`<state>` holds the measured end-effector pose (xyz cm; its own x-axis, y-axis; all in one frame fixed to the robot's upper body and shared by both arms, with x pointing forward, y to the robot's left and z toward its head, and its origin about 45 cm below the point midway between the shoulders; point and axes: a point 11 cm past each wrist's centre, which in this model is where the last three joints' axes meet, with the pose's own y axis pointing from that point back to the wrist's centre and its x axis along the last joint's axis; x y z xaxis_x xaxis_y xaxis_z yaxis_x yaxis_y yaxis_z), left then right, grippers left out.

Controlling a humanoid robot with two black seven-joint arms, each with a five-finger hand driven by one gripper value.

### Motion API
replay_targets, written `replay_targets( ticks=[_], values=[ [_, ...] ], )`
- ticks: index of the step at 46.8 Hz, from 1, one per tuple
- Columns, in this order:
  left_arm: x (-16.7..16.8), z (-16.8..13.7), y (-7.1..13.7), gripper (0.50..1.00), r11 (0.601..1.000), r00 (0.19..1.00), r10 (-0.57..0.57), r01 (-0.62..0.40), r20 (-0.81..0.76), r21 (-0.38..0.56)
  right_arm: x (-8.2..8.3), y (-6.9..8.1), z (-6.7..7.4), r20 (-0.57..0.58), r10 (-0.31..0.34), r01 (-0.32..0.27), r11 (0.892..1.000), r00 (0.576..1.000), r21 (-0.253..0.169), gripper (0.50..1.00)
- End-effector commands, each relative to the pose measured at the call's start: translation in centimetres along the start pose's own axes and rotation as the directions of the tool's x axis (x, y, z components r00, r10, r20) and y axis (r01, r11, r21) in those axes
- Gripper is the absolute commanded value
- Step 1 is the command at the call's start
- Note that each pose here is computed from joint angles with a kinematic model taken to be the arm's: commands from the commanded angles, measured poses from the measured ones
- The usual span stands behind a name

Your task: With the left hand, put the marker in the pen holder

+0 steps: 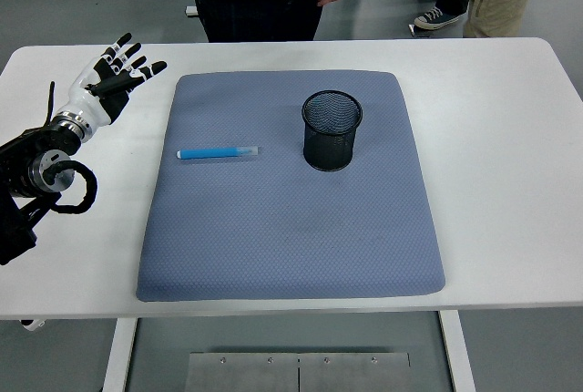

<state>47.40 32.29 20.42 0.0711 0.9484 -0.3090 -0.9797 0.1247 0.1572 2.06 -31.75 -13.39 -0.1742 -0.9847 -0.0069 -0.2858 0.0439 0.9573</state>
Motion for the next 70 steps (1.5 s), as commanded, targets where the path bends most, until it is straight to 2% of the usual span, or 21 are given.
replay_targets(
  ticks=[1,32,52,70],
  values=[
    [0.0,0.0,0.0,1.0,1.0,1.0,0.0,0.0,0.0,-0.001,0.0,0.0,0.0,0.0,0.0,0.0,1.0,1.0,0.0,1.0],
    [0.2,1.2,0.0,1.0,0.997,1.0,0.01,-0.012,-0.026,-0.071,0.0,0.0,0.0,0.0,0.0,0.0,1.0,1.0,0.0,1.0],
    [0.0,0.6,0.0,1.0,0.998,0.998,0.012,-0.016,-0.057,-0.067,0.0,0.0,0.0,0.0,0.0,0.0,1.0,1.0,0.0,1.0],
    [1.0,1.2,0.2,1.0,0.999,1.0,0.026,-0.027,-0.011,-0.048,0.0,0.0,0.0,0.0,0.0,0.0,1.0,1.0,0.0,1.0]
  ],
)
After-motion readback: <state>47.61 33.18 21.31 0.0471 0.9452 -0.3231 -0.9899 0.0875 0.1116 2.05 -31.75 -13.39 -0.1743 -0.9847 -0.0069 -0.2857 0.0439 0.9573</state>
